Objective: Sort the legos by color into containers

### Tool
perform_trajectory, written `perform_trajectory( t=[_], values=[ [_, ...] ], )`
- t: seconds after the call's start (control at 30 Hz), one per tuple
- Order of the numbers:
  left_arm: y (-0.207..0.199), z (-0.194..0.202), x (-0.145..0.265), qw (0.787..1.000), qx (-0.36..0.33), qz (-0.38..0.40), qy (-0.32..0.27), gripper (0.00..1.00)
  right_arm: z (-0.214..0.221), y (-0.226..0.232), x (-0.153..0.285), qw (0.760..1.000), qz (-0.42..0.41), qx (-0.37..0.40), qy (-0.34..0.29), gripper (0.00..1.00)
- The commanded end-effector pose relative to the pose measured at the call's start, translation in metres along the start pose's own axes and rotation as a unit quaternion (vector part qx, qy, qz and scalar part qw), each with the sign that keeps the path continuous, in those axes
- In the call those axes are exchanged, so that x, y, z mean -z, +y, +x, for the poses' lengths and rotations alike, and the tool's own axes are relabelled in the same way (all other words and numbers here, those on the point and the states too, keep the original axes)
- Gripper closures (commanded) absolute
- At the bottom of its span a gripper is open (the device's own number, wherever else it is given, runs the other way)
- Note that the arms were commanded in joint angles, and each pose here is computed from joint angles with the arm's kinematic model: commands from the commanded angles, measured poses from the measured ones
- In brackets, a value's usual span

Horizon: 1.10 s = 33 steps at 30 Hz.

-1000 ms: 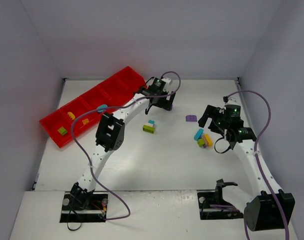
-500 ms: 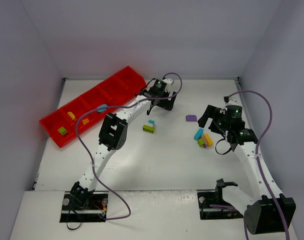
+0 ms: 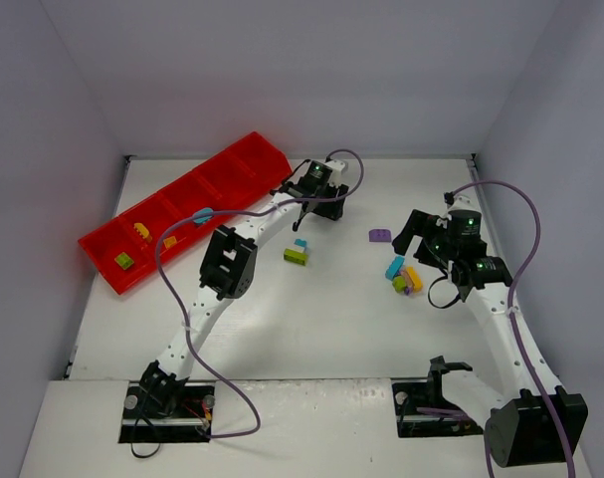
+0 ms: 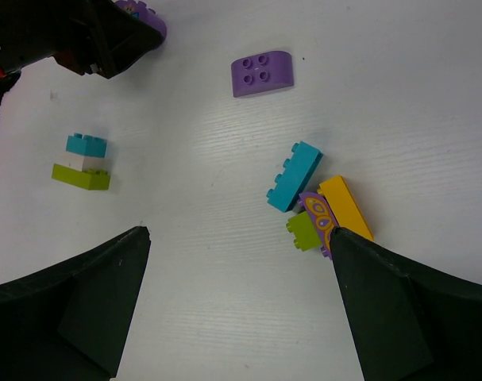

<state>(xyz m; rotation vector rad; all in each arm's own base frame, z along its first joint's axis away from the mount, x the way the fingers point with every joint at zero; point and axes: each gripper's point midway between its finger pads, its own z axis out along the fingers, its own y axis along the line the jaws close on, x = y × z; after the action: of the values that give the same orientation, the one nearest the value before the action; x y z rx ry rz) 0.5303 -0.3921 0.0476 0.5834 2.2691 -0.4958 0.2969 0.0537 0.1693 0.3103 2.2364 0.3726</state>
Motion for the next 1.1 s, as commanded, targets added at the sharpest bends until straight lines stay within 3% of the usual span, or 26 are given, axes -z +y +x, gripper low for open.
perform_trajectory(
  t=[0.0,0.17,0.37,0.6,0.67,0.9,1.07],
  values=[
    [-0.014,-0.064,0.036,0.997,-0.011,0.016,-0.077,0.69,-0.008,0.006,0.001,1.000,-0.015,-0.001,-0.012,0.07],
    [0.003,-0.095,0.083,0.992,0.007,-0.029,-0.120,0.75,-0.010,0.008,0.002,1.000,-0.018,0.002,-0.014,0.07],
    [0.068,-0.107,0.158,0.982,0.057,-0.109,-0.145,0.75,-0.011,0.008,0.001,1.000,-0.019,0.007,-0.014,0.07],
    [0.174,-0.061,0.223,0.956,0.136,-0.229,-0.119,0.75,-0.011,0.007,-0.001,1.000,-0.016,0.009,-0.013,0.07],
    [0.187,-0.060,0.236,0.955,0.136,-0.233,-0.123,0.75,-0.012,0.008,-0.001,1.000,-0.017,0.010,-0.013,0.07],
    [0.225,-0.077,0.240,0.958,0.097,-0.238,-0.129,0.74,-0.010,0.008,-0.005,1.000,-0.020,0.007,-0.007,0.07],
    [0.243,-0.084,0.222,0.959,0.082,-0.247,-0.117,0.68,-0.011,0.009,-0.003,1.000,-0.022,0.005,-0.011,0.07]
  ],
)
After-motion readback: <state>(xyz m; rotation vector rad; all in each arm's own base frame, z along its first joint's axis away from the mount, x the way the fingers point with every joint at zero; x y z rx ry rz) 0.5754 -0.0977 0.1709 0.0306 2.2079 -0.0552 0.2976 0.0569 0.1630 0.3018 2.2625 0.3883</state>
